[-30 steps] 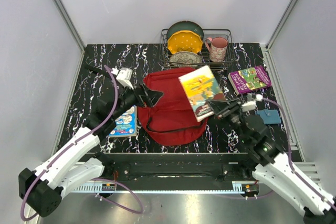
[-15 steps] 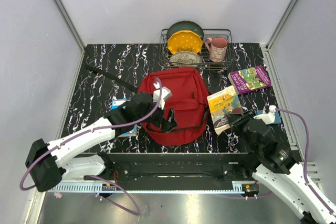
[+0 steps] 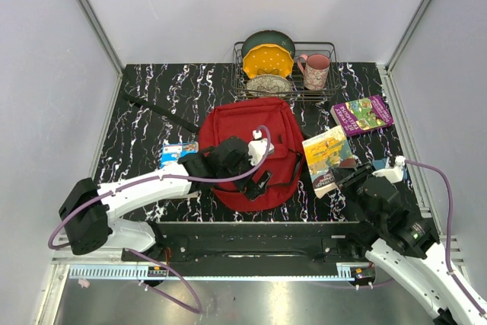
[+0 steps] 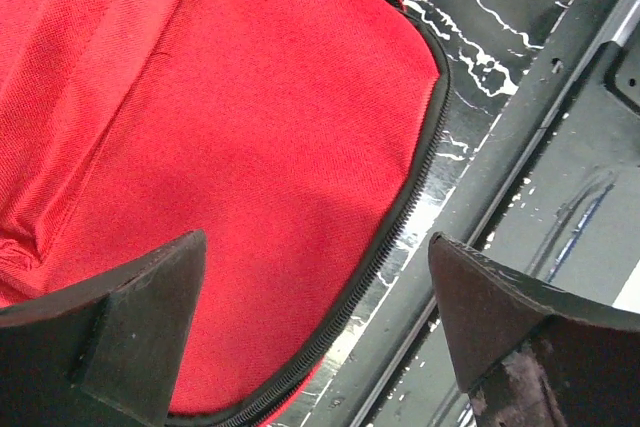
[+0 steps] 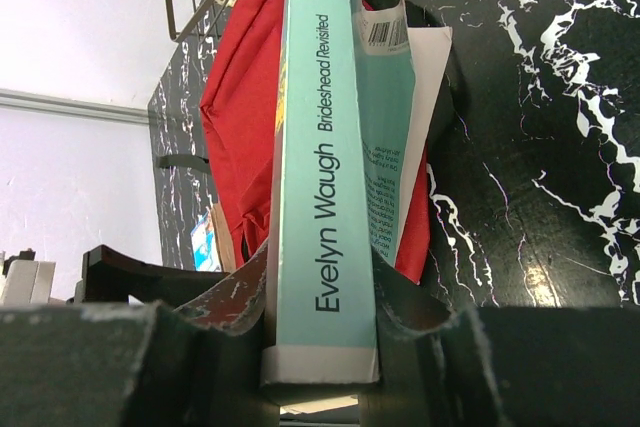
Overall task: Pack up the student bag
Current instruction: Place the book in the student bag.
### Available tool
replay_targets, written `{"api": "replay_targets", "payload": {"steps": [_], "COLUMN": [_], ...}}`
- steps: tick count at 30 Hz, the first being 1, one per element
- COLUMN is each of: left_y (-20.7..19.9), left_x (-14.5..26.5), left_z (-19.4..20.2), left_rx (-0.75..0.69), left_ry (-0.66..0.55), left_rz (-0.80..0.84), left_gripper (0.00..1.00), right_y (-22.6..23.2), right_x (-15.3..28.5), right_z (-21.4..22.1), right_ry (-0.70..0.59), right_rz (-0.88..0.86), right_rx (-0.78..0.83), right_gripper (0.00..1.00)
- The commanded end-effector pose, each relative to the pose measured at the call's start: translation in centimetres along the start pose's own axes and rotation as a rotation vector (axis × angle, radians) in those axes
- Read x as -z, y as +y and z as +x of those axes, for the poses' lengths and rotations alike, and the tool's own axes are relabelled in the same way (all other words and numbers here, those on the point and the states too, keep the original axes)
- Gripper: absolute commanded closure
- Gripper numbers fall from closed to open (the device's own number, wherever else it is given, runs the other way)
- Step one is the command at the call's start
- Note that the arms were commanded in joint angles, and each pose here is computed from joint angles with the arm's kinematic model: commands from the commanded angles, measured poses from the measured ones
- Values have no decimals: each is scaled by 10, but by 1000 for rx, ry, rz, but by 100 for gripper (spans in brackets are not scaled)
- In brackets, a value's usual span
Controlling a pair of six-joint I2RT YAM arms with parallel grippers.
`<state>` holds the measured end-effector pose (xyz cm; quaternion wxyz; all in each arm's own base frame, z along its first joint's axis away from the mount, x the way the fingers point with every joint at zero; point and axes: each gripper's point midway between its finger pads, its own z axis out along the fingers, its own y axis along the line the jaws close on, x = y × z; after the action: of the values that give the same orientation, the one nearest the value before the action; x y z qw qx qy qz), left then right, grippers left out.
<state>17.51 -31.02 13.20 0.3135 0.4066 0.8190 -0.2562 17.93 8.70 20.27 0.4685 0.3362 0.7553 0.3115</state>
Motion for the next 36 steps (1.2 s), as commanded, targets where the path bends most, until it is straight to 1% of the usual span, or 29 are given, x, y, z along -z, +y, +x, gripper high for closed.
{"api": "replay_targets", "payload": {"steps": [1,3,4,6,7,9,10,11,13,15,18,22,23,24,27,28,30,31,33,34,36], "left_y": [7,12,13,14,14,12,12,13,15,18,30,57,67,72,88,90,97,97,99,96,93], "left_x": [-2,-6,-7,-9,-10,-10,-11,-11,-12,-11,-3,24,30,36,58,65,74,82,90,99,109], "left_z": [-24,-23,-24,-24,-24,-25,-24,-25,-24,-25,-37,-73,-79,-86,-112,-125,-138,-152,-164,-178,-192], "left_rx": [-45,-43,-42,-39,-34,-28,-27,-24,-17,-1,21,88,128,146,205,216,238,240,236,231,225], "left_ry": [-50,-43,-48,-50,-55,-61,-59,-61,-55,-51,-84,-194,-210,-228,-294,-330,-362,-390,-416,-445,-480], "left_rz": [-45,-68,-72,-78,-76,-71,-70,-70,-86,-106,-189,-337,-365,-379,-421,-423,-436,-434,-441,-436,-425], "left_gripper": [10,20,29,44,58,71,76,88,100,100,100,100,100,100,100,100,100,100,100,100,100], "right_y": [32,34,34,33,32,31,28,29,27,28,33,50,55,66,86,101,116,133,142,157,156], "right_x": [8,10,11,12,12,14,13,14,15,16,23,40,45,56,74,86,90,102,92,102,84], "right_z": [-18,-17,-17,-17,-17,-17,-15,-15,-12,-11,-8,-10,-11,-18,-19,-17,-6,6,32,41,63], "right_ry": [-48,-41,-39,-38,-36,-35,-27,-25,-13,-6,20,60,71,71,120,163,237,323,447,529,608], "right_rz": [-114,-123,-125,-126,-123,-124,-113,-116,-119,-131,-176,-259,-278,-318,-401,-469,-521,-609,-616,-693,-670], "right_rx": [-88,-90,-89,-90,-91,-95,-95,-93,-94,-102,-132,-175,-174,-173,-142,-139,-127,-120,-110,-112,-116], "right_gripper": [100,100,100,100,100,100,100,100,100,100,100,100,100,100,100,100,100,100,100,100,100]}}
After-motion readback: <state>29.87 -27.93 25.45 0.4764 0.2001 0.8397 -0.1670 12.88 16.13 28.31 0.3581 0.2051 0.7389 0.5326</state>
